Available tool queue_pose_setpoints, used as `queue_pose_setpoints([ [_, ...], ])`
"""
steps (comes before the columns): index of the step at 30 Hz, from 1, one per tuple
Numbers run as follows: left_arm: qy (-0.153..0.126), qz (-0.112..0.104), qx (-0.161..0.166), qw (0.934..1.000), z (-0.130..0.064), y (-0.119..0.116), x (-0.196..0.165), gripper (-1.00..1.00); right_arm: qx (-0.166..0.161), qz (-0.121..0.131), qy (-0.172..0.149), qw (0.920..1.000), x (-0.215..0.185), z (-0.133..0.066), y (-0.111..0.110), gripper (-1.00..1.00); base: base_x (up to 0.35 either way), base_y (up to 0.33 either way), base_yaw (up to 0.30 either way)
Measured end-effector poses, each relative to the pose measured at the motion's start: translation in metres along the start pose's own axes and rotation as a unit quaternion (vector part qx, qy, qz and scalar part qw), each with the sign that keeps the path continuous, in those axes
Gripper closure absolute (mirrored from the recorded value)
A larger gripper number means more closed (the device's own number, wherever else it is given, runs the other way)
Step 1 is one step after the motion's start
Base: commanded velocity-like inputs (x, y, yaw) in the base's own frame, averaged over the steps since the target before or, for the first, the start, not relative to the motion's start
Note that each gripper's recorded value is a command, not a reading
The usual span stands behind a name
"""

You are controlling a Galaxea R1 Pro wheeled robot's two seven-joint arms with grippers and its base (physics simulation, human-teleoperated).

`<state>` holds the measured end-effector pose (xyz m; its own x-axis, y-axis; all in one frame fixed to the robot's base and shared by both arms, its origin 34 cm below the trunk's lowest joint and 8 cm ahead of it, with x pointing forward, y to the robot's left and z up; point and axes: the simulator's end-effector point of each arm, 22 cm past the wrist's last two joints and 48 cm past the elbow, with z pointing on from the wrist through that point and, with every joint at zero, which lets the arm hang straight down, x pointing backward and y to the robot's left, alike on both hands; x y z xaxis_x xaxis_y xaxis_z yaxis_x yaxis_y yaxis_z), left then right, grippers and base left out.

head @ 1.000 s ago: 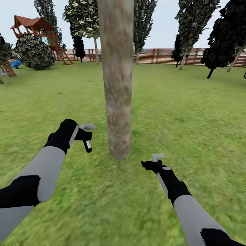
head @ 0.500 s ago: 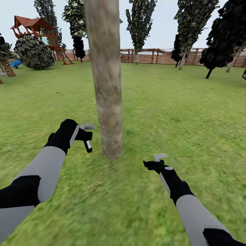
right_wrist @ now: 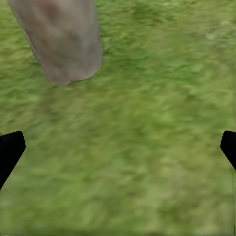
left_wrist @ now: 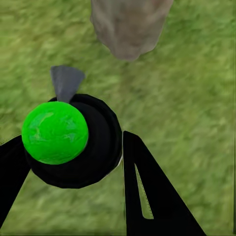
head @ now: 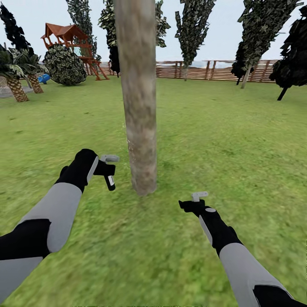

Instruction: In the garden, pick up the pesticide atomizer on the floor and spray pesticide onto both trees until each tree trunk is fully covered.

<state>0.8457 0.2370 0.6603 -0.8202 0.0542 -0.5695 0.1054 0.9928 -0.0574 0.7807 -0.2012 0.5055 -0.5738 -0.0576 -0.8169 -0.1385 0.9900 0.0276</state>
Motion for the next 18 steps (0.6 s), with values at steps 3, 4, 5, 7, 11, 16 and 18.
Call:
queue_pose_setpoints([
  [3, 0.000, 0.000, 0.000, 1.0000, 0.000, 0.000, 0.000, 1.00, 0.000, 0.000, 0.000, 1.0000, 0.000, 0.000, 0.000, -1.00, -0.011, -0.272, -0.130],
  [4, 0.000, 0.000, 0.000, 1.0000, 0.000, 0.000, 0.000, 1.00, 0.000, 0.000, 0.000, 1.0000, 0.000, 0.000, 0.000, -1.00, -0.003, -0.268, -0.256],
  [5, -0.001, 0.000, 0.000, 1.0000, 0.000, 0.000, 0.000, 1.00, 0.001, 0.000, 0.000, 1.0000, 0.000, 0.000, -0.001, -1.00, -0.001, -0.264, -0.277],
  [7, 0.001, -0.001, 0.001, 1.0000, 0.000, 0.000, 0.001, 1.00, 0.000, 0.000, 0.000, 1.0000, 0.000, 0.000, 0.000, -1.00, 0.000, -0.172, -0.231],
  [11, 0.004, -0.002, -0.001, 1.0000, 0.002, 0.002, 0.005, 1.00, 0.000, 0.000, 0.000, 1.0000, 0.000, 0.000, 0.000, -1.00, 0.000, -0.024, -0.040],
  [16, -0.003, -0.007, -0.008, 0.9999, -0.004, 0.015, -0.003, 1.00, 0.000, 0.000, -0.001, 1.0000, 0.000, 0.000, -0.001, -1.00, 0.000, -0.001, -0.002],
  [18, -0.018, -0.007, -0.006, 0.9998, -0.018, 0.014, -0.028, 1.00, 0.000, -0.001, -0.001, 1.0000, 0.000, 0.000, 0.000, -1.00, 0.000, 0.000, 0.000],
])
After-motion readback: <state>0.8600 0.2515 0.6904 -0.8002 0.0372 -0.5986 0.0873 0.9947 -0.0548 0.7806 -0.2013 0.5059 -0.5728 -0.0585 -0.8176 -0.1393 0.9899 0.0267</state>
